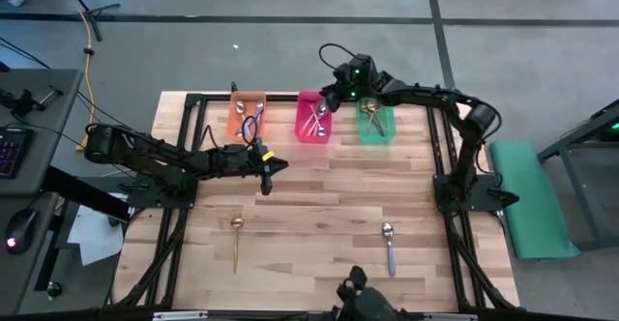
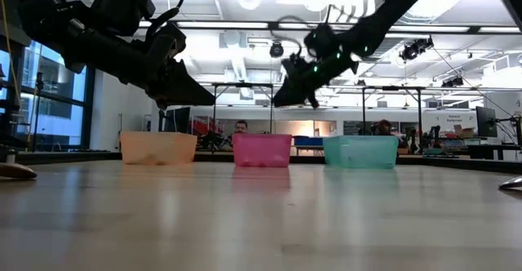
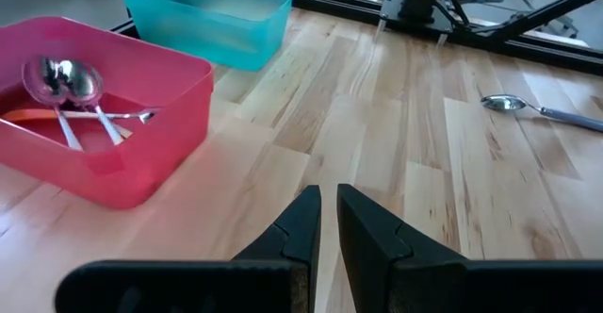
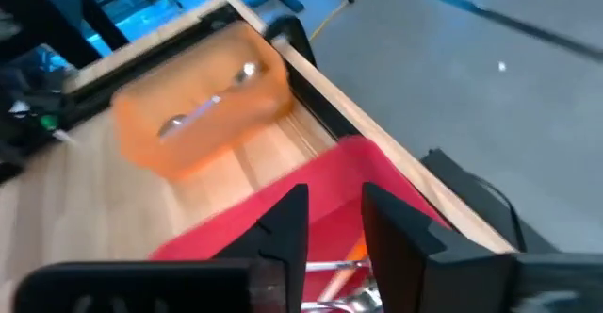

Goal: Sort silverware by color (type)
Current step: Put the purple spoon into the orange bin

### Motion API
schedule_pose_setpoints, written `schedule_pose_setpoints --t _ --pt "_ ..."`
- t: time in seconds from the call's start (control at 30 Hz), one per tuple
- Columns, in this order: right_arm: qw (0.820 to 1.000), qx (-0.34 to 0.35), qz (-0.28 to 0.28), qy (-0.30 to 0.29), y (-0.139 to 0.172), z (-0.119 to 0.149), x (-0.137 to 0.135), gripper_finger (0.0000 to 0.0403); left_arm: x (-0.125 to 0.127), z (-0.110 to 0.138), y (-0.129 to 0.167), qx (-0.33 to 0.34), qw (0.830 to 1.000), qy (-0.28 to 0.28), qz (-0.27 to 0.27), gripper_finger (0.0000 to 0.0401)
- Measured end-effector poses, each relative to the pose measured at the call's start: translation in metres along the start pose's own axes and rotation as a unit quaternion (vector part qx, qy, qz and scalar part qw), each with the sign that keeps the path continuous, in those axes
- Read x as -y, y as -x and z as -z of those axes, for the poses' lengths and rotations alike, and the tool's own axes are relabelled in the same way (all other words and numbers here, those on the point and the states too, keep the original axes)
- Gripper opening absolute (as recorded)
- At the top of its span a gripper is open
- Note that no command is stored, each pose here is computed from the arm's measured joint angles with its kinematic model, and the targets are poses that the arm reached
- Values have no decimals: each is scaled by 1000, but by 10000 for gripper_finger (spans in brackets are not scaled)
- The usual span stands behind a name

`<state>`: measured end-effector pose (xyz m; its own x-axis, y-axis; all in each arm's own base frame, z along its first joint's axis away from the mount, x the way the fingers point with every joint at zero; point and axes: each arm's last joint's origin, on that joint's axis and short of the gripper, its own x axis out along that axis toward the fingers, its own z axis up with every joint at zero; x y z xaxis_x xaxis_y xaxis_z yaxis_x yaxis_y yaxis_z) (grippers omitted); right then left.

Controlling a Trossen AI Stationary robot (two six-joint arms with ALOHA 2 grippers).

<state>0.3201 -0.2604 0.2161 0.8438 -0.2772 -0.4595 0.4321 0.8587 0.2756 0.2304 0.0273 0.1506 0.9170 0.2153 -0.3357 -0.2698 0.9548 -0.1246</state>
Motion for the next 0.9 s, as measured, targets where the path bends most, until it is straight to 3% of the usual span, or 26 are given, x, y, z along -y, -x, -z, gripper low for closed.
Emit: schedule_pose_setpoints --t 0.23,0.33,0.47,0.7,0.9 --pt "997 -28 9 70 31 -11 -49 9 0 0 0 0 1000 -11 0 32" --pt "994 -54 7 90 44 2 -76 10 0 0 0 -1 1000 -12 2 32" --pt "994 -71 -7 87 65 38 -109 6 0 0 0 -1 1000 -12 2 32" --pt "994 -101 -9 26 108 123 -159 3 0 0 0 0 1000 -15 3 32" --pt "978 -200 8 -60 150 175 -199 1 1 0 0 2 1000 2 4 32"
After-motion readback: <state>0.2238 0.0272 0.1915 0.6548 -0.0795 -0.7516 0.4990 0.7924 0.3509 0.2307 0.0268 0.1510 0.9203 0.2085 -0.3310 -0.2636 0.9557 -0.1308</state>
